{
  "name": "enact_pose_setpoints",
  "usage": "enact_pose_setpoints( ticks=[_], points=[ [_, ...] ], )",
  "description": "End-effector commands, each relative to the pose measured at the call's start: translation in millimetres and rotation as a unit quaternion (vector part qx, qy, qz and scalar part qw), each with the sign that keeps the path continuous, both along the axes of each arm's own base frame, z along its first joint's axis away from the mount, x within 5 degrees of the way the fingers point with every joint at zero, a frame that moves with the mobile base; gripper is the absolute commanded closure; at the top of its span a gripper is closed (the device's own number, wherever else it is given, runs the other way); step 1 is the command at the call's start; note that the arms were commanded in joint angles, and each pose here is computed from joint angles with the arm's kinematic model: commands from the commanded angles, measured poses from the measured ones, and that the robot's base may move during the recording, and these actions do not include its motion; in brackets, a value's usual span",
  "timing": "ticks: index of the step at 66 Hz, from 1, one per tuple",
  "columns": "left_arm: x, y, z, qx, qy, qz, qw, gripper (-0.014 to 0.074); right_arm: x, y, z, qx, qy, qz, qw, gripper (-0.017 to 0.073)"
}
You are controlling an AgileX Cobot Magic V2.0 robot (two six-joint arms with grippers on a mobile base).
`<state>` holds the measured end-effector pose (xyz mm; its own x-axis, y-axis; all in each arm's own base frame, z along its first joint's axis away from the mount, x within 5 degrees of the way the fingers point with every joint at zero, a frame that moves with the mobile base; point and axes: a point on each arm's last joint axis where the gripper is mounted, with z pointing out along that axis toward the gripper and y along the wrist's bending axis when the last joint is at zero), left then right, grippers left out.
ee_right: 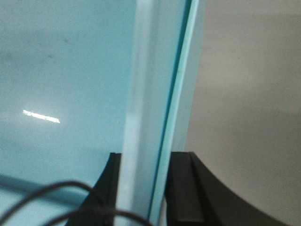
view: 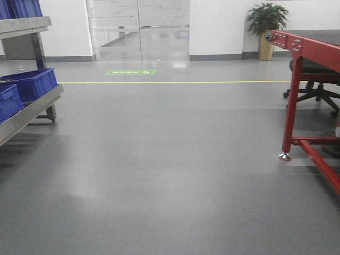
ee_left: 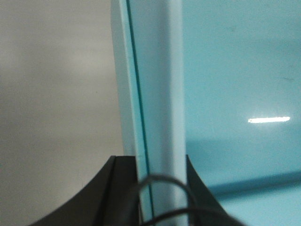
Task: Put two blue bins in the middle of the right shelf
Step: 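Hold the light-blue bin with both grippers while driving past the red table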
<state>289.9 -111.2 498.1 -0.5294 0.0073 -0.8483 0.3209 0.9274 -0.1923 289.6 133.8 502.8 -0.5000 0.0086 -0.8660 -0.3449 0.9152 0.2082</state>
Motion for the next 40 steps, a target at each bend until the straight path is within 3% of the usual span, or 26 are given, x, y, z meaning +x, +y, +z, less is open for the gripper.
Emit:
enact_pose_setpoints(
  ticks=[1,40],
  points=[
    [-7.4,-4.3,19.2,-0.048,-0.054,-0.018,0.997,0.0704,-5.3,-0.4,17.0,0.037,-0.047,0.005,0.998,0.0713],
    [-7.1,-4.3,19.9,-0.050,-0.057,-0.017,0.997,0.0704,-5.3,-0.4,17.0,0.037,-0.047,0.005,0.998,0.0713]
  ],
)
